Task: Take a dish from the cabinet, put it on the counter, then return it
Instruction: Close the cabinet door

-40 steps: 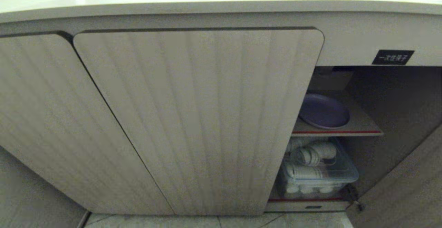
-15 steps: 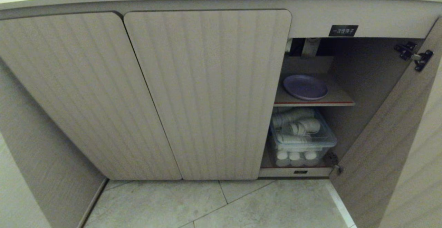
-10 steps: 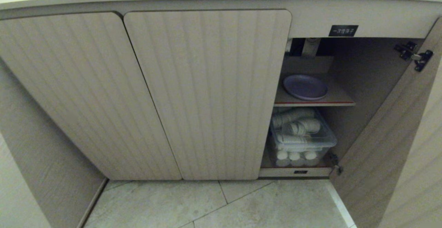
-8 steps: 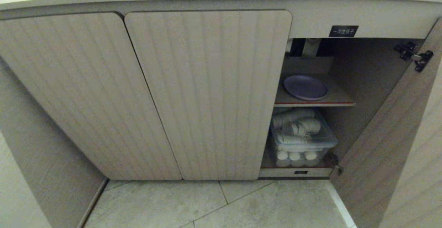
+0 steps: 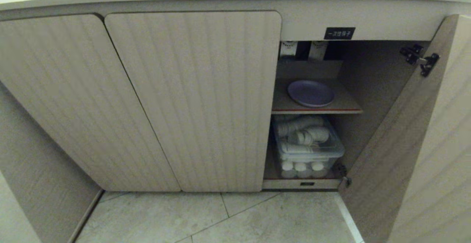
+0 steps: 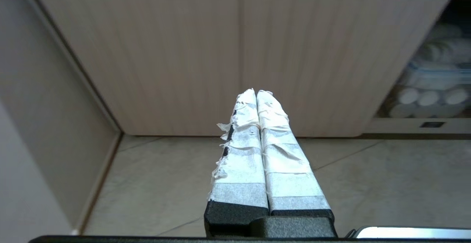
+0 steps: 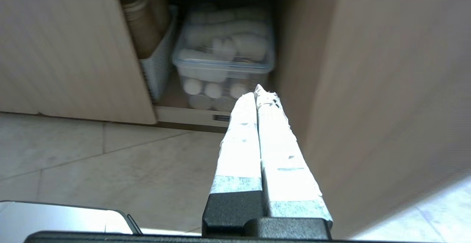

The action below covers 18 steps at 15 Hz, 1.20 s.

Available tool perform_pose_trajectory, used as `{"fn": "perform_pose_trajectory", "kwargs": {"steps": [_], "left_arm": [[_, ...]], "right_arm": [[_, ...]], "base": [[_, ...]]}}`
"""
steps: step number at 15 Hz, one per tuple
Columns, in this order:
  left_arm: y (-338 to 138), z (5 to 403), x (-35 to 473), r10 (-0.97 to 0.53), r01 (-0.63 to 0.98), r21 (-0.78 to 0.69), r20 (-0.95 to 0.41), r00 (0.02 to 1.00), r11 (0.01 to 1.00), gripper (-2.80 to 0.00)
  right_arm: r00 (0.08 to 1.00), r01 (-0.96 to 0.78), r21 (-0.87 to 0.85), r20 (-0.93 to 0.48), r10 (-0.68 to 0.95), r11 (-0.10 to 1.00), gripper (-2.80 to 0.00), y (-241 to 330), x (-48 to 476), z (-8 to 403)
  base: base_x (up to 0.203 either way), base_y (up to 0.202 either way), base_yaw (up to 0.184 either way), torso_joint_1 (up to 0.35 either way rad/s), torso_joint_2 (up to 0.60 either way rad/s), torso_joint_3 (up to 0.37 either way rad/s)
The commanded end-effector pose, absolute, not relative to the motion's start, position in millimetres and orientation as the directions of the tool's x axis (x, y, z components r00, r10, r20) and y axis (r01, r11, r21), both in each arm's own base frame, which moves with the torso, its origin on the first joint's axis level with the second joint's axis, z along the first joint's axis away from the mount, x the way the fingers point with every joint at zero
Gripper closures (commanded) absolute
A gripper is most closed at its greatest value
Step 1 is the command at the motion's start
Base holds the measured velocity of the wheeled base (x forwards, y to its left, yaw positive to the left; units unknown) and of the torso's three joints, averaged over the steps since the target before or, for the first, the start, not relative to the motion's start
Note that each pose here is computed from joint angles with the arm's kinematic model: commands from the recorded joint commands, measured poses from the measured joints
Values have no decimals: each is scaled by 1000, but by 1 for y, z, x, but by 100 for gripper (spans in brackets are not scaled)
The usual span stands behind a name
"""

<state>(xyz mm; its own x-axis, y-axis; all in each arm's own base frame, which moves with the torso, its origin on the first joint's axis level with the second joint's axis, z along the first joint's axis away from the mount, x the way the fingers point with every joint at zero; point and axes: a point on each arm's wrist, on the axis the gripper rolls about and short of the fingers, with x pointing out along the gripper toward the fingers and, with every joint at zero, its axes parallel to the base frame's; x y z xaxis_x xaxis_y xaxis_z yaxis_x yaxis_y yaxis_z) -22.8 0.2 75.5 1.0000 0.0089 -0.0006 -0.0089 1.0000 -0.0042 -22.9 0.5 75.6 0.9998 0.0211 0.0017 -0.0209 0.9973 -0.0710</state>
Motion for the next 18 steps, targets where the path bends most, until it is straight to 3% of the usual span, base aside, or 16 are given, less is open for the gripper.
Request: {"fn": "perform_pose_trajectory", "kwargs": {"steps": [1,10,18], "left_arm": [[0,75,-23,9,-9,-5,0,1000,1000,0],[0,75,-23,11,-11,-5,0,1000,1000,0],[0,75,-23,10,-10,-5,0,1000,1000,0]], "right_arm": [[1000,-23,-72,0,23,997,0,0,-23,75],[1000,-21,-72,0,21,997,0,0,-23,75],[1000,-22,-72,-1,22,997,0,0,-23,75]], "base": [[0,-194,-1,5,3,6],[0,-178,2,1,3,3],[0,0,0,0,0,0]]}}
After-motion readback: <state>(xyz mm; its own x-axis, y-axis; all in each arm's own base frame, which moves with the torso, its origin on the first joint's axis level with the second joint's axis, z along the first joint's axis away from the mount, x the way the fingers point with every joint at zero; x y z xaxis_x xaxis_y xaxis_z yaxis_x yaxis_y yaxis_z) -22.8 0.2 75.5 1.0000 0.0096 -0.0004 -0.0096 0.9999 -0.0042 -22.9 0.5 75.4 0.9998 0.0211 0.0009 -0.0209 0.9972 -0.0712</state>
